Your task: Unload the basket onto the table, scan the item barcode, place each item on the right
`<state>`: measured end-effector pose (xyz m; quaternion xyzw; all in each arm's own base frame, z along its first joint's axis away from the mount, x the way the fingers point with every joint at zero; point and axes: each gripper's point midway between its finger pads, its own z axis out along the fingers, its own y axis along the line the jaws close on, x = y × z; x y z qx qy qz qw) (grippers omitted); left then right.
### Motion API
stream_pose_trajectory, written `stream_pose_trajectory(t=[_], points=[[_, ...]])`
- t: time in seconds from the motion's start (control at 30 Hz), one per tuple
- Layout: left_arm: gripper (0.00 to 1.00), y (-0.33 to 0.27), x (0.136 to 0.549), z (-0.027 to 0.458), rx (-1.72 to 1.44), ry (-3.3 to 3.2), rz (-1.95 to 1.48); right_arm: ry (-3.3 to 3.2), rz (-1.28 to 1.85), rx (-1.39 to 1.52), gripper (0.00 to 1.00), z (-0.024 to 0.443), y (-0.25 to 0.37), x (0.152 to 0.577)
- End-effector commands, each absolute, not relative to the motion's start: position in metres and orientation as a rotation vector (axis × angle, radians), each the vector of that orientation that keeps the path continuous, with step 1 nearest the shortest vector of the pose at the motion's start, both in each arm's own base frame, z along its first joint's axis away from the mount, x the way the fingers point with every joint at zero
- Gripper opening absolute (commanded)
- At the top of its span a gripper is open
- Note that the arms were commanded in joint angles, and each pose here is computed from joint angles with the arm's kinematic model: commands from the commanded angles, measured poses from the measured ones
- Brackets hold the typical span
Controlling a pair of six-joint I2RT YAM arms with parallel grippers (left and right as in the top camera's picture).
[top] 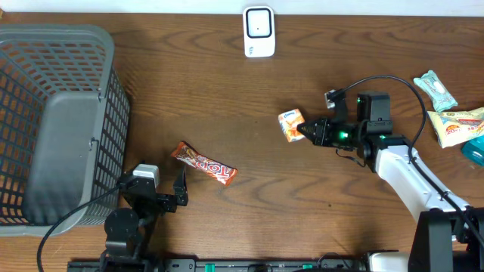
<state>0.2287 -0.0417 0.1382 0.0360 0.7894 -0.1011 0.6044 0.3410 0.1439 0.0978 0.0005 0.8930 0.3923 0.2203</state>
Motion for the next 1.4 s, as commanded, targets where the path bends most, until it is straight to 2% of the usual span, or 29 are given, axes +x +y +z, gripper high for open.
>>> stream_pose_trajectory(t=[0.0, 0.23, 0.53, 0.63, 0.73, 0.87, 1.1, 1.37], points=[[0.98, -0.045, 0.228, 0.127, 0.094, 1.853, -0.25, 2.453, 0.888, 0.04, 0.01, 0.101, 0.13, 0.362], [0.98, -0.045, 0.228, 0.127, 0.094, 1.853, -0.25, 2.345, 0.652, 0.038, 0.01, 0.118, 0.108, 0.397], [0.98, -0.045, 0.228, 0.127, 0.094, 1.853, -0.25, 2.117, 0.345, -0.25, 0.01, 0.179, 0.144, 0.446], [0.98, -0.045, 0.228, 0.127, 0.095, 1.853, -0.25, 2.091, 0.272, -0.36, 0.01, 0.186, 0.169, 0.486], [0.98, -0.045, 0.228, 0.127, 0.094, 1.853, -0.25, 2.167, 0.204, -0.442, 0.01, 0.17, 0.181, 0.552], [0.98, -0.045, 0.228, 0.127, 0.094, 1.853, -0.25, 2.243, 0.129, -0.469, 0.01, 0.154, 0.182, 0.585], [0.98, -0.045, 0.228, 0.127, 0.094, 1.853, -0.25, 2.253, 0.121, -0.475, 0.01, 0.144, 0.184, 0.603], [0.98, -0.045, 0.228, 0.127, 0.094, 1.853, -0.25, 2.277, 0.112, -0.456, 0.01, 0.14, 0.172, 0.604]])
